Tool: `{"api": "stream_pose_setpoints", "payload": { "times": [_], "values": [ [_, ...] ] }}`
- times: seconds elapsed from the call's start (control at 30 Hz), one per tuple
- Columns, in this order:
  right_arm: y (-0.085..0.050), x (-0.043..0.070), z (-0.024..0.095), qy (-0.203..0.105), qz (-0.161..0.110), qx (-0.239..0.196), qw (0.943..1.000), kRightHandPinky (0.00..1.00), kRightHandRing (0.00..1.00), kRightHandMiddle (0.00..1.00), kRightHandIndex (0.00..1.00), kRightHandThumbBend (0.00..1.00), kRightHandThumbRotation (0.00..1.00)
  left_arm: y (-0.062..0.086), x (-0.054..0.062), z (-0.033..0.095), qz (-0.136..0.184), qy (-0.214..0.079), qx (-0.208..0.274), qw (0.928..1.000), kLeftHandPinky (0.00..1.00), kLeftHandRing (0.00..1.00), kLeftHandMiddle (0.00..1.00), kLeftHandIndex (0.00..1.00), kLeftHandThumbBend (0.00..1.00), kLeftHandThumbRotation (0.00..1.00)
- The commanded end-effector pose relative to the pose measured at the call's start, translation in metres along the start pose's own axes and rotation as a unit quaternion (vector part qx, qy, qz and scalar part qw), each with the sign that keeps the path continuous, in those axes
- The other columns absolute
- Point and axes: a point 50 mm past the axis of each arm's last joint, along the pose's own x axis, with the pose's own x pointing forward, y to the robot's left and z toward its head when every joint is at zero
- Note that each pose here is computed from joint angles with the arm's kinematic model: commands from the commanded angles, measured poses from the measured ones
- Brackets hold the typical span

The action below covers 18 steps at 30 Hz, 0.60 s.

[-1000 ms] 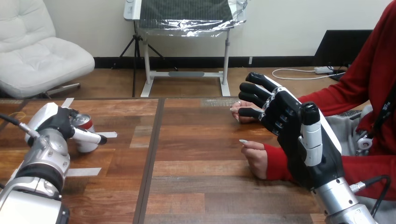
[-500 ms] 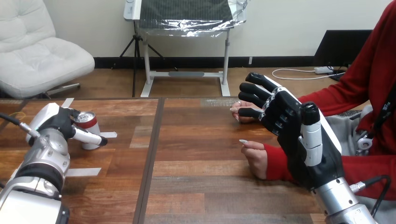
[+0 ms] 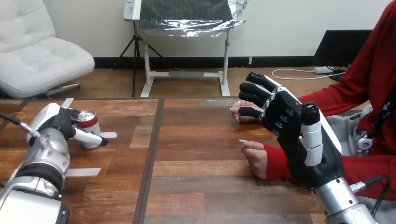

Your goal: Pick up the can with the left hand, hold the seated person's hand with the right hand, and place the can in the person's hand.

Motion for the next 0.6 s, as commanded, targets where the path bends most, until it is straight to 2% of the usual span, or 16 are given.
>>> {"api": "stream_pose_setpoints", "payload": {
  "times": [0.0,0.23,0.57],
  "values": [
    [-0.0005,0.0113,0.018,-0.047,0.008,-0.014,0.9988,0.78,0.86,0.85,0.87,0.9,1.0,0.0056,-0.0004,0.019,0.013,-0.025,-0.005,0.9996,0.59,0.74,0.81,0.84,0.76,0.09],
    [-0.0009,0.0111,0.0178,-0.047,0.007,-0.014,0.9988,0.78,0.86,0.85,0.87,0.9,1.0,0.0053,-0.0006,0.0183,0.027,-0.031,-0.002,0.9992,0.55,0.68,0.76,0.82,0.76,0.07],
    [-0.0015,0.0111,0.0175,-0.045,0.008,-0.012,0.9989,0.78,0.87,0.86,0.87,0.9,1.0,0.0067,-0.0008,0.019,0.042,-0.037,0.005,0.9984,0.45,0.58,0.65,0.71,0.76,0.04]
  ]
}}
